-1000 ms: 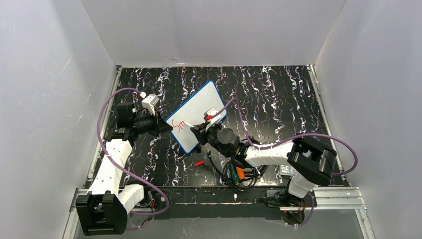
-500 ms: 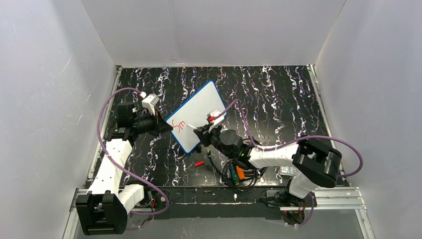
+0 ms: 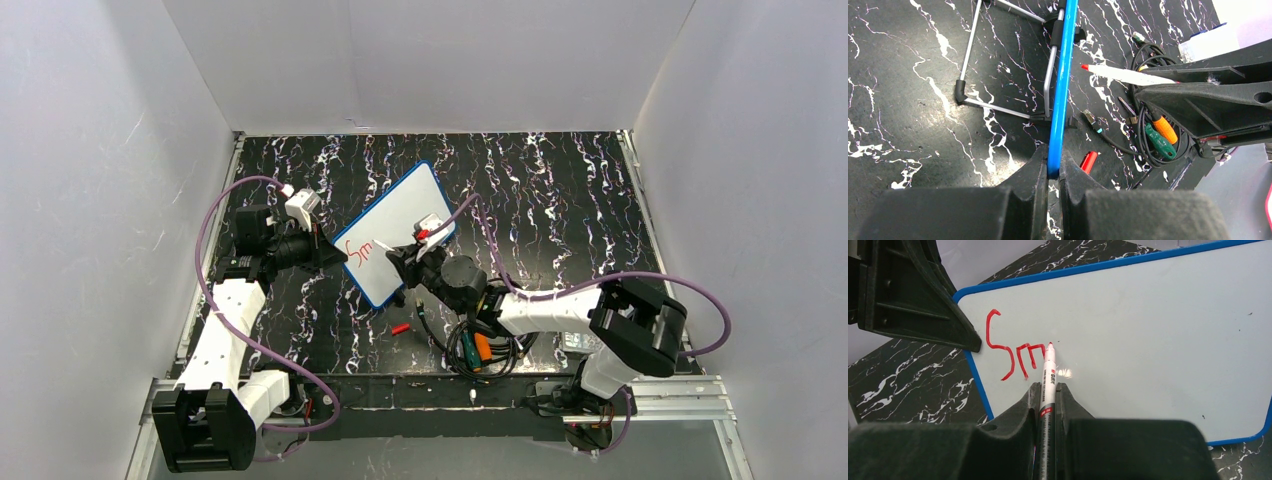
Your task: Write a sentence on the whiteboard
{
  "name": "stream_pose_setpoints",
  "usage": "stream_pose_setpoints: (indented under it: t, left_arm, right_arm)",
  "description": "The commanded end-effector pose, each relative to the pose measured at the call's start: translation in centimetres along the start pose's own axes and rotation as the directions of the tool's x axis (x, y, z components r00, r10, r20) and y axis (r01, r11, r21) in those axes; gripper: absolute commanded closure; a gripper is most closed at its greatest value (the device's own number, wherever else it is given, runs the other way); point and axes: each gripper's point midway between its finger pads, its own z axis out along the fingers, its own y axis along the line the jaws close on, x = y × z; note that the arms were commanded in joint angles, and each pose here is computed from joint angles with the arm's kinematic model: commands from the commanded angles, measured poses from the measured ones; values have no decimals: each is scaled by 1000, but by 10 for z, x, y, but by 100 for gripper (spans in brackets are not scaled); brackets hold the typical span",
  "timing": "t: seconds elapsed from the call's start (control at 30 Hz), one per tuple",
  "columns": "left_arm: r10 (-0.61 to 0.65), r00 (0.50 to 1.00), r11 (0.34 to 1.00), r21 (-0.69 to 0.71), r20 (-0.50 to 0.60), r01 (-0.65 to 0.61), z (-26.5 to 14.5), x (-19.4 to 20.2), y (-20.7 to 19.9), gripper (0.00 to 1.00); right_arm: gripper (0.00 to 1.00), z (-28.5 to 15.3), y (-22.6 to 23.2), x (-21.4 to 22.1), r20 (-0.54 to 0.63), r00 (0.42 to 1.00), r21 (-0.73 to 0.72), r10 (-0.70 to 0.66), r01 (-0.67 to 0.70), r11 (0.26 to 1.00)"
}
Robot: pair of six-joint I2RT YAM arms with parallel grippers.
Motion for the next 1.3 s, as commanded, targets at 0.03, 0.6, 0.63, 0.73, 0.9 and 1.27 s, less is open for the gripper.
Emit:
stream_pose_setpoints:
  t: [0.03,0.6,0.63,0.73,0.9,1.27]
  left_arm:
    - [1,998,1000,-31,-58,-2,-1,13,5,100]
    - [1,998,999,-33,-57,-3,-1,13,5,100]
    - [1,998,999,-32,-58,-3,-1,13,5,100]
    - [1,998,999,-34,-58,-3,-1,13,5,100]
    - [2,998,999,-32,-58,-4,-1,12,5,100]
    - [-3,998,999,-35,-59,1,-1,13,6,100]
  right_arm:
    - [99,13,5,-27,85,996,4,2,-2,1000]
    - [99,7,-2,8,7,1000,20,9,-10,1000]
    - [99,5,-2,11,-1,1000,18,15,-15,1000]
    - [99,1,-4,20,-22,999,18,29,-29,999]
    - [99,-6,-6,25,-33,999,19,41,-40,999]
    - [99,-3,3,-36,92,996,0,22,-22,1000]
